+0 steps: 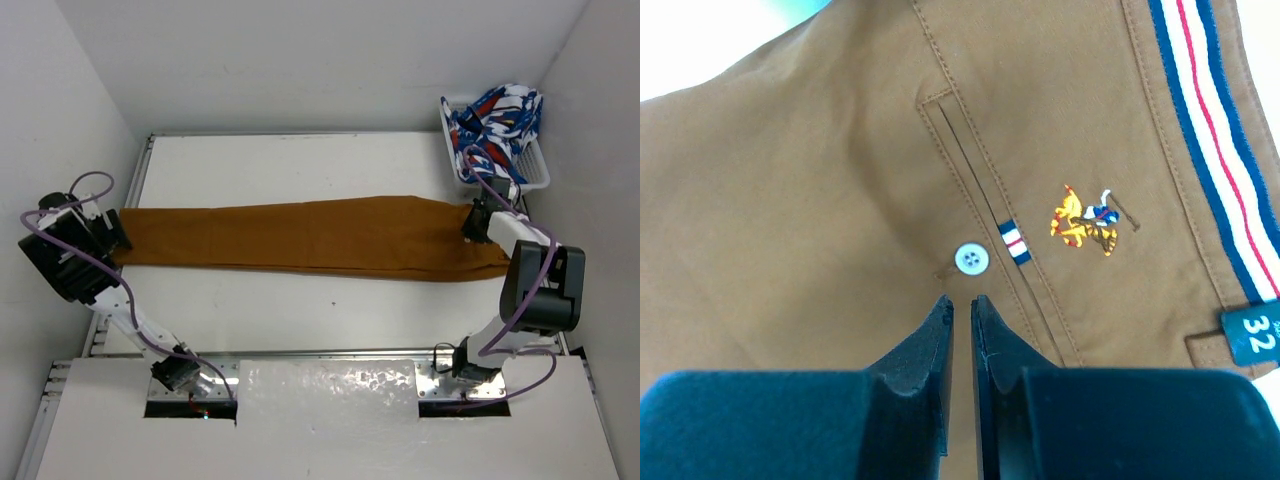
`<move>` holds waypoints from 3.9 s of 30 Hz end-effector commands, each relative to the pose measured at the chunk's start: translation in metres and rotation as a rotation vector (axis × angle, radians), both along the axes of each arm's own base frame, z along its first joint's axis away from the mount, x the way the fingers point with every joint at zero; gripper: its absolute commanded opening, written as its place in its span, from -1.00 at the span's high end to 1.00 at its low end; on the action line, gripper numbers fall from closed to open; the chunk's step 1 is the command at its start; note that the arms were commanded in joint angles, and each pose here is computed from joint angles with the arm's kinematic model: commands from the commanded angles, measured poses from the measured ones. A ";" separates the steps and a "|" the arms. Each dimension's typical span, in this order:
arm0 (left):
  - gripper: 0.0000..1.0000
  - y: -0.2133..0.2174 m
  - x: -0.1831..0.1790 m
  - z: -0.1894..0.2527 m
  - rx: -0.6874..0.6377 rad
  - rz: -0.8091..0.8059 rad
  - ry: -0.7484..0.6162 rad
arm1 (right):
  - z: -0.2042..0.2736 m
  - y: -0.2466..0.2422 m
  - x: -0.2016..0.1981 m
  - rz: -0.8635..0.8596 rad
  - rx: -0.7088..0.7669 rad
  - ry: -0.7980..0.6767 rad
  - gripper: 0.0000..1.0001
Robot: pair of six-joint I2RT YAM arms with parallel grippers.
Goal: Fold and stack the trousers
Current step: Fold the trousers
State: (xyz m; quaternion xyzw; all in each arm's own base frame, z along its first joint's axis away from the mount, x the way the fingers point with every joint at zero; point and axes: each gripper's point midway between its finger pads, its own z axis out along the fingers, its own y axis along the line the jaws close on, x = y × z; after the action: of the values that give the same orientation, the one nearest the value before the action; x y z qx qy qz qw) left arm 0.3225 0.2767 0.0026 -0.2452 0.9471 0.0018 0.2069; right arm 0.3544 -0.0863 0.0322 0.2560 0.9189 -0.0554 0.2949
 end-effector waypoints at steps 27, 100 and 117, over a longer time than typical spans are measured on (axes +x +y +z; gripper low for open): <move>1.00 0.011 0.010 0.134 0.053 -0.110 -0.267 | 0.057 -0.006 0.007 -0.023 -0.082 -0.111 0.78; -0.41 -0.321 0.125 0.185 -0.178 -0.762 -0.446 | 0.093 0.118 0.040 0.312 -0.087 -0.239 0.13; -0.53 -0.230 0.088 0.020 -0.241 -0.530 -0.100 | 0.002 0.105 -0.027 0.229 0.011 0.059 -0.13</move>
State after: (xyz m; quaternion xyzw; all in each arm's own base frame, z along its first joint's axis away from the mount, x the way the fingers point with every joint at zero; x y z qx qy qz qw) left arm 0.4036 0.0441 0.0254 -0.0129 0.9638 -0.1750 0.2006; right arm 0.3433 0.0273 0.0524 0.1140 0.9456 -0.0264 0.3036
